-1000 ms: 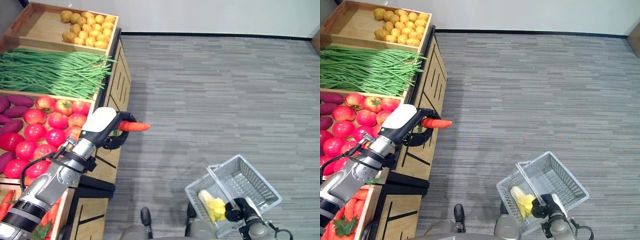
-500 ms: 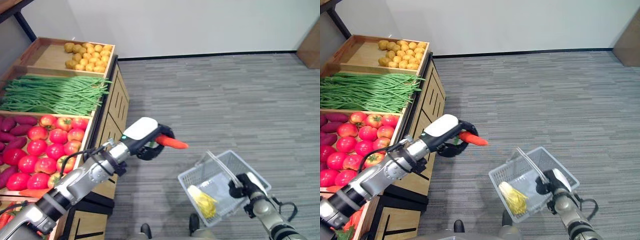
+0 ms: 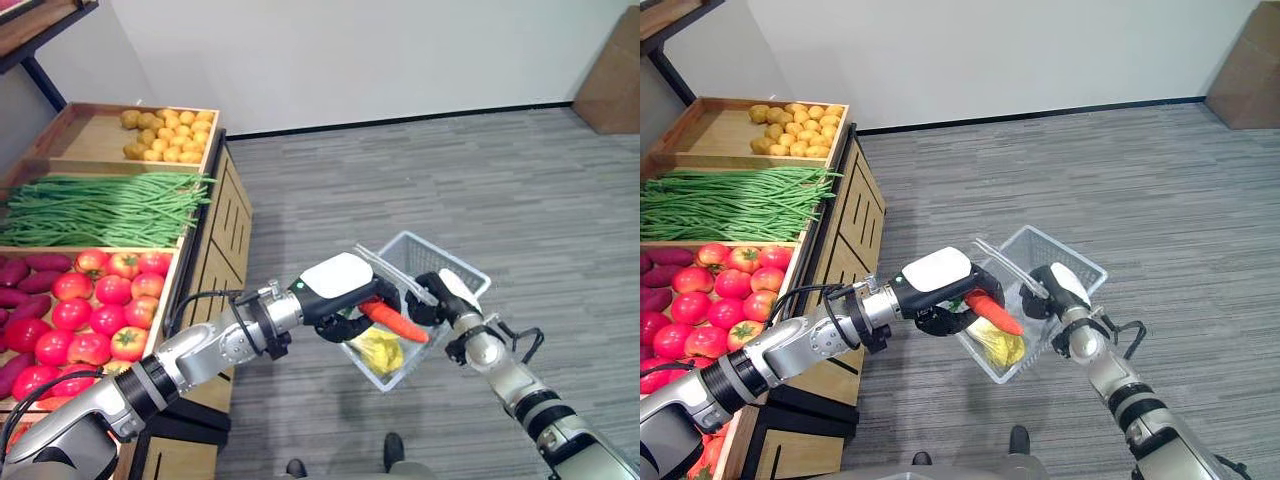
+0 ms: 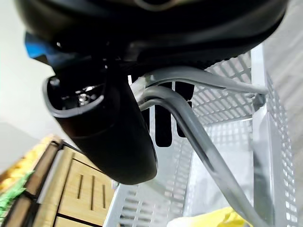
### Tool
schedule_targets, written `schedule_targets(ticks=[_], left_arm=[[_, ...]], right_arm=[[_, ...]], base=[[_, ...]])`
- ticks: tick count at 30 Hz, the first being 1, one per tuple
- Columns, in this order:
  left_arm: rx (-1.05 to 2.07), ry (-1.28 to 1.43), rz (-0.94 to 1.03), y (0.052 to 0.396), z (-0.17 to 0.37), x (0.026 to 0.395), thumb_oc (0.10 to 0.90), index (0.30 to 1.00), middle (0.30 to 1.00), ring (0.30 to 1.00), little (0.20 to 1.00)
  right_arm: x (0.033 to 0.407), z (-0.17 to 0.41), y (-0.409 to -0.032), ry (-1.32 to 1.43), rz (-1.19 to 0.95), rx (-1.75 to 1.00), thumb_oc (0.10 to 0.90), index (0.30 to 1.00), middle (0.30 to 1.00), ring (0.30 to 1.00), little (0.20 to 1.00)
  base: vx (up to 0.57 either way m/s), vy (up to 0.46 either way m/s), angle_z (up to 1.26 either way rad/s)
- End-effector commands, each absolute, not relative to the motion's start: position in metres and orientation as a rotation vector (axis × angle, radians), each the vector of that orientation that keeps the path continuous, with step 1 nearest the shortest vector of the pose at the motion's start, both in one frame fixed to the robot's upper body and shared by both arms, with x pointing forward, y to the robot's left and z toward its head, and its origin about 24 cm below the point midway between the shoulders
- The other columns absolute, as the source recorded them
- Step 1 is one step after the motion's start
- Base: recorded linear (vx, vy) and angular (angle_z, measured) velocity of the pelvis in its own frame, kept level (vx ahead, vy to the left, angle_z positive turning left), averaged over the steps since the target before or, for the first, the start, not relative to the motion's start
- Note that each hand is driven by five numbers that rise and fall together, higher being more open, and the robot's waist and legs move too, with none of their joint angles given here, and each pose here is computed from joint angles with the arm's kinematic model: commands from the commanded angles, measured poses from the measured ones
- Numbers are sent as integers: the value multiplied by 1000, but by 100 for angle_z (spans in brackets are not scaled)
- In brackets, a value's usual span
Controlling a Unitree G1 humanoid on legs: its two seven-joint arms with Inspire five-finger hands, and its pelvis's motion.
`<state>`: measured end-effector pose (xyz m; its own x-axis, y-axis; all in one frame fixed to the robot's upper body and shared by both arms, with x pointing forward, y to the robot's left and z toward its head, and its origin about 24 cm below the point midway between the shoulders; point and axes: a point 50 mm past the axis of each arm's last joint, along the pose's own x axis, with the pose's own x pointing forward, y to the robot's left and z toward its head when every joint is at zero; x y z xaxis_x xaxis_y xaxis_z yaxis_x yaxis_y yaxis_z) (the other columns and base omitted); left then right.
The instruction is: Get the vegetables into the basket
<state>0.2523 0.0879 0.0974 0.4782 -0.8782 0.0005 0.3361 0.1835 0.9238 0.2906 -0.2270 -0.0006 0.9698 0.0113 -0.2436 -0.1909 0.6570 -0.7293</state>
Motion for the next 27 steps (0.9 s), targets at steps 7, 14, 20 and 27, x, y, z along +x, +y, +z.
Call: schedule_targets(ticks=[7, 14, 20, 27], left_arm=[[1264, -748, -938, 74, 106, 281, 400, 300, 300, 300, 300], [1349, -629, -706, 97, 92, 308, 400, 300, 300, 300, 300], [1484, -574, -568, 119, 83, 321, 400, 300, 300, 300, 300], [1716, -391, -427, 164, 54, 331, 900, 1000, 1000, 1000, 1000]], right_arm=[[343, 127, -151, -387, 138, -555, 400, 300, 300, 300, 300], [318, 143, -125, -495, 300, -387, 400, 300, 300, 300, 300], [290, 134, -114, -499, 450, -357, 400, 300, 300, 300, 300], [263, 115, -113, -434, 568, -326, 400, 300, 300, 300, 300]], base=[[0, 0, 0], [0, 0, 0], [0, 0, 0], [-8, -2, -4]])
